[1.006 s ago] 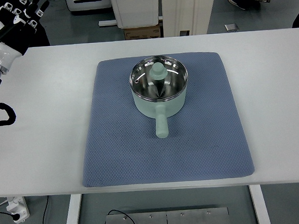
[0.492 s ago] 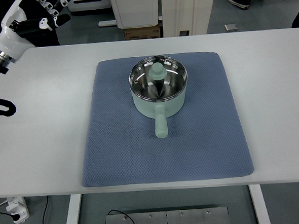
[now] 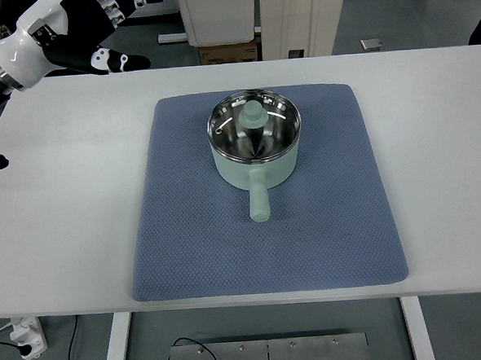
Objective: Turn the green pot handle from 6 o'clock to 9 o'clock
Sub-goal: 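Swing the left hand over the pot toward its green handle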
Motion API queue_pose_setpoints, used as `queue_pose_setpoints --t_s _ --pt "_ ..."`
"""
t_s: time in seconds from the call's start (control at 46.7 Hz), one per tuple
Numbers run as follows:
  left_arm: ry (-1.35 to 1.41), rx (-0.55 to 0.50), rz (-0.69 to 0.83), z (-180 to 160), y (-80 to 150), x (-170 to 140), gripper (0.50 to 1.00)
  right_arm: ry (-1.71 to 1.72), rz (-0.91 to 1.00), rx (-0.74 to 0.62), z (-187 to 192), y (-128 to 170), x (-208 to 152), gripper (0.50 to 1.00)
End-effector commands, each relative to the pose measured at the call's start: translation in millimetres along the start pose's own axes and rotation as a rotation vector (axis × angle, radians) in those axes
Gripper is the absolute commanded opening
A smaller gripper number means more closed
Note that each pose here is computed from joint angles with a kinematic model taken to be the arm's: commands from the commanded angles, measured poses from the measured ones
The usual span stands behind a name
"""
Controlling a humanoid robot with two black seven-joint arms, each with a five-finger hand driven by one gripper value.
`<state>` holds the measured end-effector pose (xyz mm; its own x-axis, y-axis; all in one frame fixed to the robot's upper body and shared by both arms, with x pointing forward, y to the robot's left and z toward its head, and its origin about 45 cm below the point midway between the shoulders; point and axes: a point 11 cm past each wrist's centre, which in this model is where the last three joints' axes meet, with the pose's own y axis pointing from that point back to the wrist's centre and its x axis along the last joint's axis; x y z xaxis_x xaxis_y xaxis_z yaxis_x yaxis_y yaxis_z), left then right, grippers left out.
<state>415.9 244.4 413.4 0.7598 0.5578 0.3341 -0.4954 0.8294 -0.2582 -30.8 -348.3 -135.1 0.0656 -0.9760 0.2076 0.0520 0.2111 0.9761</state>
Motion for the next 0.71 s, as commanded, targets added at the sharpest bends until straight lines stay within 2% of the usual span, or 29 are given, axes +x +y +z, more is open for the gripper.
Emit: queue_pose_setpoints --t_s 0.0,0.45,0.685 --pt "-0.042 0.027 -0.042 1 -4 -6 1.000 0.000 0.000 0.000 0 0 0 1.000" --pt "-0.220 0.161 -0.395 -15 -31 -82 1.000 0.000 0.000 0.000 0 0 0 1.000" --pt "-0.334 0.285 -0.557 -44 -27 -107 1.000 0.000 0.000 0.000 0 0 0 1.000"
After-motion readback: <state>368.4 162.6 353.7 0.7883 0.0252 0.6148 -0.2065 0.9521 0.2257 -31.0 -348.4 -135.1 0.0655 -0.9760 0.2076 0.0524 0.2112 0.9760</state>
